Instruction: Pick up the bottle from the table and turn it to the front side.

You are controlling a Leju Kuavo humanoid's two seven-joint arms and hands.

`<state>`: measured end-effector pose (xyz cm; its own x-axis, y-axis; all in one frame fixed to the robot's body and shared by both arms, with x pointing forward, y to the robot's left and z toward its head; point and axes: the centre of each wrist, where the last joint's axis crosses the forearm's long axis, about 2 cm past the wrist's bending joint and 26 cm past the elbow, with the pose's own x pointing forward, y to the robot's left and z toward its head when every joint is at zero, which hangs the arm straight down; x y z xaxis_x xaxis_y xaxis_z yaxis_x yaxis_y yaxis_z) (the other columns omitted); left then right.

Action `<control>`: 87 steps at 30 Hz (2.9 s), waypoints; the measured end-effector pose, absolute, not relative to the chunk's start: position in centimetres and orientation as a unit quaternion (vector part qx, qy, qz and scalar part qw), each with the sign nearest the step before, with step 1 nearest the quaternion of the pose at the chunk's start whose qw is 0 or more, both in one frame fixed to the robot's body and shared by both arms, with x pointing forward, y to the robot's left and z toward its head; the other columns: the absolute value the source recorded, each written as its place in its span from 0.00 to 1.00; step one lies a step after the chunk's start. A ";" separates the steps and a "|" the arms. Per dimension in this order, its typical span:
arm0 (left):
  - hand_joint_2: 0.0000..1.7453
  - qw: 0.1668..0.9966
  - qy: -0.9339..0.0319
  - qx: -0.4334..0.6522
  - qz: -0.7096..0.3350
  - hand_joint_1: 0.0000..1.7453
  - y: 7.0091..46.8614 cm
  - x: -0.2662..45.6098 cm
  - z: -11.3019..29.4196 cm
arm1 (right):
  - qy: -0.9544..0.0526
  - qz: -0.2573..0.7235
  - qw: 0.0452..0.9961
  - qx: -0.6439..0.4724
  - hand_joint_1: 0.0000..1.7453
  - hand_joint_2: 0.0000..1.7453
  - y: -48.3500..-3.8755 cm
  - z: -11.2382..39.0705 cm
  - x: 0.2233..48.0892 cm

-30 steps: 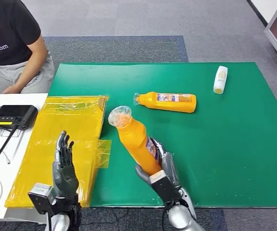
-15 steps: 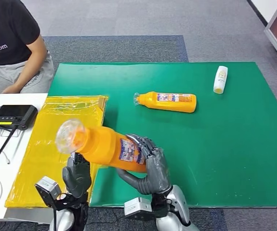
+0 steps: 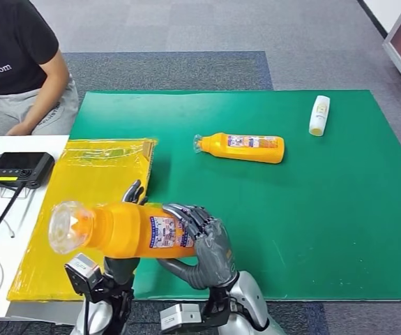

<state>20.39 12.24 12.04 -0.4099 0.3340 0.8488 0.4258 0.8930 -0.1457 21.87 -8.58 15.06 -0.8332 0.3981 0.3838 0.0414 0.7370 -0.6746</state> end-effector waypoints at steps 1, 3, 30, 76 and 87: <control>0.00 0.492 -0.839 -0.226 -0.049 0.00 12.2 20.5 12.1 | -0.895 0.340 0.264 -0.120 0.97 1.00 -8.6 15.0 21.9; 0.00 0.488 -0.842 -0.225 -0.055 0.00 12.2 20.5 12.2 | -0.896 0.335 0.270 -0.111 1.00 1.00 -8.6 14.8 22.0; 0.00 0.449 -0.868 -0.194 -0.086 0.00 12.1 20.6 13.4 | -0.878 0.353 0.298 -0.123 1.00 1.00 -9.5 12.6 22.5; 0.00 0.418 -0.831 -0.133 -0.342 0.00 12.7 24.7 14.6 | -0.873 0.338 0.335 -0.109 1.00 1.00 -10.5 11.6 23.8; 0.00 0.413 -0.833 -0.109 -0.352 0.00 13.4 24.8 14.3 | -0.871 0.349 0.323 -0.123 1.00 1.00 -10.6 11.7 24.3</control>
<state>24.84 13.37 14.30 -0.6345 -0.1093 0.7652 0.4723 0.7289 0.4957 24.25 -10.61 11.72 -0.7618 0.4392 0.4761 -0.0115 0.7257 -0.6879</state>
